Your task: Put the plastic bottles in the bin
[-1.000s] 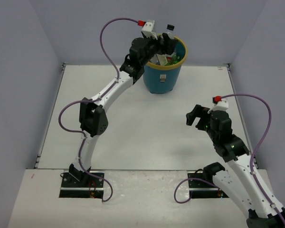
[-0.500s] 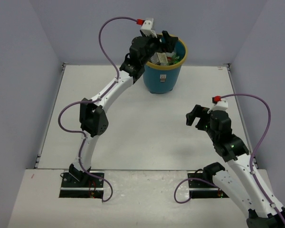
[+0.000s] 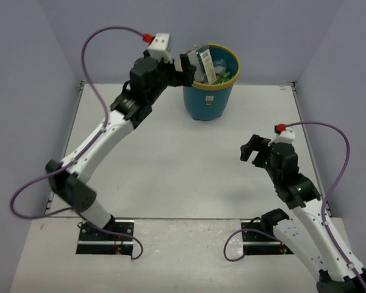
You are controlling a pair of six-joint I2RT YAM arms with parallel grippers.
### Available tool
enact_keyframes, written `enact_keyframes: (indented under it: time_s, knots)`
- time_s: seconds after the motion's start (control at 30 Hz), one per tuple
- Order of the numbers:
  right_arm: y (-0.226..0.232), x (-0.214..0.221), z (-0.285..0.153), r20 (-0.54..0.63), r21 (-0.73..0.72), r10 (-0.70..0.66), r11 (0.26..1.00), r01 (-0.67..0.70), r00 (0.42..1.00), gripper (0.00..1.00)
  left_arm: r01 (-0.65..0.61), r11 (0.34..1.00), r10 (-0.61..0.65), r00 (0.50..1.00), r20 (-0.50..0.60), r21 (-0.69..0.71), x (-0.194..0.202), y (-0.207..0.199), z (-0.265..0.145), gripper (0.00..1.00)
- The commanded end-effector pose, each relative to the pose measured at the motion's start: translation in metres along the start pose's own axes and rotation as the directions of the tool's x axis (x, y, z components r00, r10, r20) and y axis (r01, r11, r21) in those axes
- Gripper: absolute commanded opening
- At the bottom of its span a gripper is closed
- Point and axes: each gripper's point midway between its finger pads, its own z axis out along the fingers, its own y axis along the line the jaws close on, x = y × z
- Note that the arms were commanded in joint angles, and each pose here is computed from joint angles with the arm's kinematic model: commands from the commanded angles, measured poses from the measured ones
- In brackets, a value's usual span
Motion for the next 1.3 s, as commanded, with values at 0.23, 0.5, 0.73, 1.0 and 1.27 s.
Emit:
enact_keyframes:
  time_s: [0.23,0.5,0.73,1.0,1.27]
  knots:
    - [-0.009,0.001,-0.001,0.041,0.036,0.078,0.996,-0.079,0.996,0.99,-0.023,0.921,-0.065,0.975,-0.211,-0.389,0.136,0.111,-0.204,1.0]
    - [-0.026,0.011,-0.002,0.098,0.074,0.101,0.991,-0.108,0.99,0.99,0.106,0.832,-0.207,0.97,-0.128,-0.544,0.177,0.145,-0.268,1.0]
    - [-0.026,0.016,0.0,0.098,0.07,0.12,0.989,-0.127,0.988,0.99,0.126,0.842,-0.211,0.972,-0.105,-0.524,0.17,0.142,-0.271,1.0]
    - [-0.022,0.008,-0.004,0.123,0.045,0.137,0.989,-0.144,0.983,0.99,0.095,0.829,-0.211,0.966,-0.151,-0.551,0.179,0.145,-0.267,1.0]
    - [-0.019,0.002,-0.011,0.179,-0.009,0.156,0.988,-0.157,0.971,0.99,0.096,0.827,-0.211,0.966,-0.148,-0.554,0.18,0.146,-0.268,1.0]
